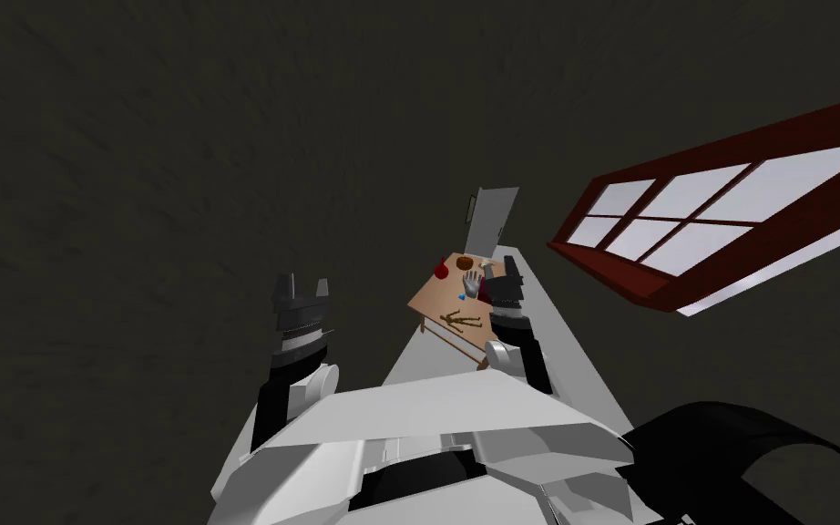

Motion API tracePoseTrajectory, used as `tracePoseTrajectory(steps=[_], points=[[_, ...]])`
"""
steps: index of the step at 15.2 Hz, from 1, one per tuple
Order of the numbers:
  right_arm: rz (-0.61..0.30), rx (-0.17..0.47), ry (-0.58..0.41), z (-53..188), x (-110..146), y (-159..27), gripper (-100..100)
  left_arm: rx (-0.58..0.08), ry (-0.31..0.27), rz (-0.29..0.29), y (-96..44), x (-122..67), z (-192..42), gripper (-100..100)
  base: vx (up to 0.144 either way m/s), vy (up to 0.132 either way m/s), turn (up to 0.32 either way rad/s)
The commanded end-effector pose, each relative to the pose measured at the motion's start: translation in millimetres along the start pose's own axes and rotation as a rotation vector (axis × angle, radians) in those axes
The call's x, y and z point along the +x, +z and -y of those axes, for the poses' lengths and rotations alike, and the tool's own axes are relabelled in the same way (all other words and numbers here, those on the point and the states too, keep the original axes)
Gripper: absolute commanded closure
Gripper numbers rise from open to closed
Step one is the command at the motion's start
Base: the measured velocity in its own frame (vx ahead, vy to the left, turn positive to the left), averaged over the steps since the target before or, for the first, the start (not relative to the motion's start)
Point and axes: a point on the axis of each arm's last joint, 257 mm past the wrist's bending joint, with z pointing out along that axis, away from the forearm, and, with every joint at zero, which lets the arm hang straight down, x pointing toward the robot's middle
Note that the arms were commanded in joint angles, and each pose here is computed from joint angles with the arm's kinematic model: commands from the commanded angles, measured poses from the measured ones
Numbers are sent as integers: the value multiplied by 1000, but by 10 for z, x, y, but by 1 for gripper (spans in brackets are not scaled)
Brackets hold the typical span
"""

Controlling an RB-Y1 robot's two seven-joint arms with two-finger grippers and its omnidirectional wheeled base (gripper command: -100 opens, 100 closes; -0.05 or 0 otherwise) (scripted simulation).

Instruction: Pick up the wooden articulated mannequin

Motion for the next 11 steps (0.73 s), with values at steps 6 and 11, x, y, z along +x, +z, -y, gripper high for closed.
tracePoseTrajectory(steps=[6,11], points=[[-140,16,-59,148,284,16,-100,0,0,0,0,0,0,0,-38,-40,6],[-266,42,-116,388,574,-22,-100,0,0,0,0,0,0,0,-53,-63,30]])
